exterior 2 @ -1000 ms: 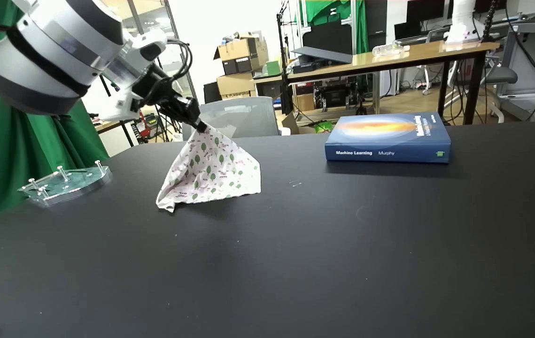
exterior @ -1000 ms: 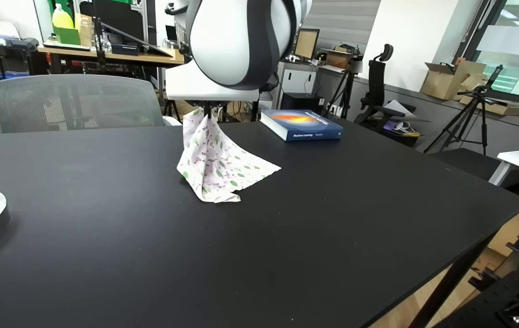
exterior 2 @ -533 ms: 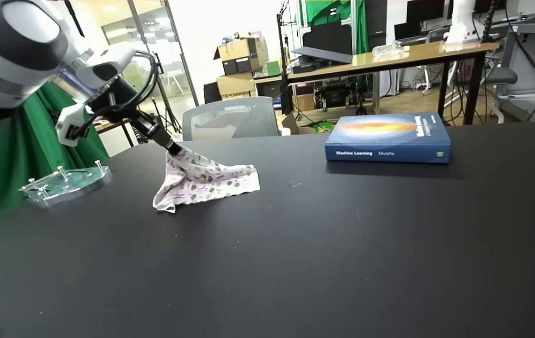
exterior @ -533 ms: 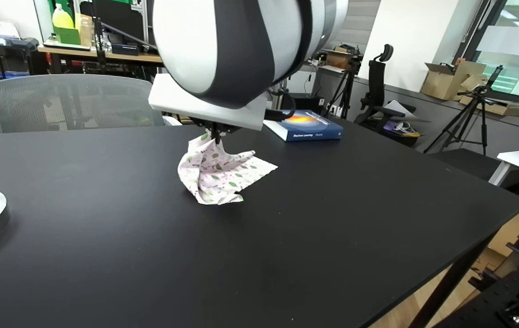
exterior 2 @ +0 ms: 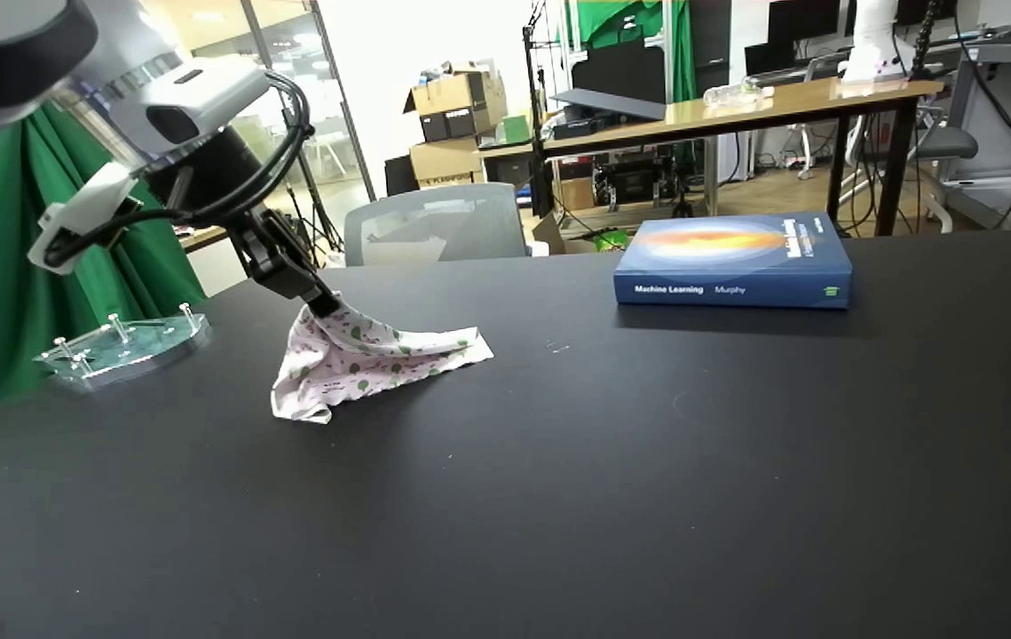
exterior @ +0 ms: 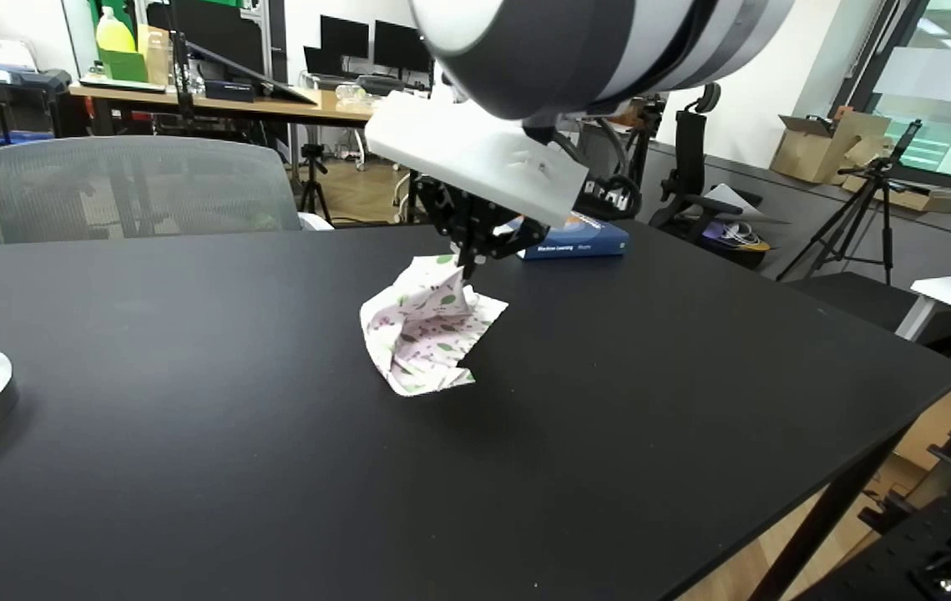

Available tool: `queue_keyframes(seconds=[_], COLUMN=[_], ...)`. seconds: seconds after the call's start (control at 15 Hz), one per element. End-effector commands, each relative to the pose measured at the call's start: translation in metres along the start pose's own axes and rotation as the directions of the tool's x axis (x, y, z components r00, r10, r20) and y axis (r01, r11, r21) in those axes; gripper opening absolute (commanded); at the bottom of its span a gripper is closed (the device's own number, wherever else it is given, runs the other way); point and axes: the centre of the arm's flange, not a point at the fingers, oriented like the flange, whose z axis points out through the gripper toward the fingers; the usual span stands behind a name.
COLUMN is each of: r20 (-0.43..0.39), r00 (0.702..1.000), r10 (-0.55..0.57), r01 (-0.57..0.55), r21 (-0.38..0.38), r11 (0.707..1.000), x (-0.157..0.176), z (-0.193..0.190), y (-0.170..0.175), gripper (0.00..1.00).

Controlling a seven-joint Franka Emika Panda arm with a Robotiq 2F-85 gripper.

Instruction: Fold the cloth once

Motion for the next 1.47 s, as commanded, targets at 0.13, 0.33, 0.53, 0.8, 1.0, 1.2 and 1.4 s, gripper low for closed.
queue_keyframes(seconds=[0.13, 0.33, 0.53, 0.8, 1.0, 1.2, 1.4], r20=[0.178, 0.236, 0.249, 0.295, 0.325, 0.356, 0.369], r00=[0.96, 0.921, 0.912, 0.889, 0.871, 0.851, 0.846], r10=[0.218, 0.31, 0.326, 0.35, 0.369, 0.386, 0.385], r01=[-0.213, -0.3, -0.318, -0.346, -0.361, -0.37, -0.359], r21=[-0.045, -0.077, -0.073, -0.069, -0.086, -0.114, -0.14], r11=[0.976, 0.951, 0.945, 0.936, 0.929, 0.922, 0.923], x=[0.026, 0.039, 0.056, 0.074, 0.082, 0.083, 0.082], z=[0.01, 0.019, 0.031, 0.05, 0.071, 0.099, 0.123], y=[0.054, 0.07, 0.073, 0.082, 0.093, 0.105, 0.112], gripper=[0.0, 0.0, 0.0, 0.0, 0.0, 0.0, 0.0])
